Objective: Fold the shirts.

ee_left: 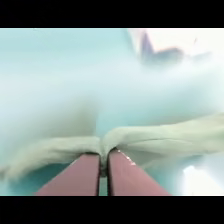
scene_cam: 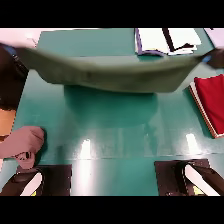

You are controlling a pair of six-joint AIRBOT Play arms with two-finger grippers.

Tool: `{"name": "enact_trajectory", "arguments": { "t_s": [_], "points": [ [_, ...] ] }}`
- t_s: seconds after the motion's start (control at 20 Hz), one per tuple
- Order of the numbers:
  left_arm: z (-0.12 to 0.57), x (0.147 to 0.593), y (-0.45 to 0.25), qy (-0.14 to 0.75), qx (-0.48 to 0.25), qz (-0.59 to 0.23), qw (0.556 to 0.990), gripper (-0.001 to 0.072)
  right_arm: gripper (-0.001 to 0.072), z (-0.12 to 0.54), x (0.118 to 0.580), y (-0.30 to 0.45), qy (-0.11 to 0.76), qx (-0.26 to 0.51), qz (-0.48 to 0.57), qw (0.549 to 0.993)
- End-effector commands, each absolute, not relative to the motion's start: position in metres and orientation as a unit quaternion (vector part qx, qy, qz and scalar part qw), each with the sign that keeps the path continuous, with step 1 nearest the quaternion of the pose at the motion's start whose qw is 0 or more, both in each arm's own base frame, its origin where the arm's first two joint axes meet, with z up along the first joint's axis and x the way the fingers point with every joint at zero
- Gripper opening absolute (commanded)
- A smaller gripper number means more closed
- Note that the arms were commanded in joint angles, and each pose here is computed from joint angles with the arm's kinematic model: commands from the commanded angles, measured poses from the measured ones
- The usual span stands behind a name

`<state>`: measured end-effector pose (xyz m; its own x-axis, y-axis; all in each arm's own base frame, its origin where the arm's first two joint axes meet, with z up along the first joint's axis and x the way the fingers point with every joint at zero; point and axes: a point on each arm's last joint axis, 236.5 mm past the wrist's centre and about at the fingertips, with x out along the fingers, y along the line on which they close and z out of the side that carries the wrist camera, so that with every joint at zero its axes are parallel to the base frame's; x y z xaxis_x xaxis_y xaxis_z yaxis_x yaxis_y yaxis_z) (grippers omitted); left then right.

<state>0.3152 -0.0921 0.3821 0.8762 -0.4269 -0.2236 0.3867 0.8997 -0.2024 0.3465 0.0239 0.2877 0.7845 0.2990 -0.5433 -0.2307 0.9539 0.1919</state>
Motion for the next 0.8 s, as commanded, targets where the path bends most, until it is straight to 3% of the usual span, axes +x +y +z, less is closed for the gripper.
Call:
{"name": "enact_trajectory", "arguments": {
  "t_s": [0.0, 0.15, 0.3, 0.55, 0.75],
  "points": [
    [0.531, 0.212, -0.089, -0.068, -0.019, -0.193, 0.979, 0.0027, 0.0018, 0.405, 0.296, 0.013, 0.151, 0.002, 0.089, 0.985],
    [0.582, 0.161, -0.081, -0.143, -0.011, -0.168, 0.975, 0.0027, 0.0018, 0.444, 0.266, 0.0, 0.108, -0.015, 0.039, 0.993],
    [0.579, 0.167, -0.07, -0.127, -0.022, -0.144, 0.981, 0.0027, 0.0018, 0.449, 0.26, -0.003, 0.123, -0.016, 0.032, 0.992],
    [0.471, 0.286, -0.07, 0.088, -0.048, -0.157, 0.982, 0.0027, 0.0017, 0.405, 0.311, 0.004, 0.211, 0.005, 0.096, 0.973],
    [0.293, 0.394, -0.071, 0.313, -0.108, -0.167, 0.929, 0.0028, 0.0017, 0.31, 0.375, -0.011, 0.36, -0.007, 0.083, 0.929]
  ]
}}
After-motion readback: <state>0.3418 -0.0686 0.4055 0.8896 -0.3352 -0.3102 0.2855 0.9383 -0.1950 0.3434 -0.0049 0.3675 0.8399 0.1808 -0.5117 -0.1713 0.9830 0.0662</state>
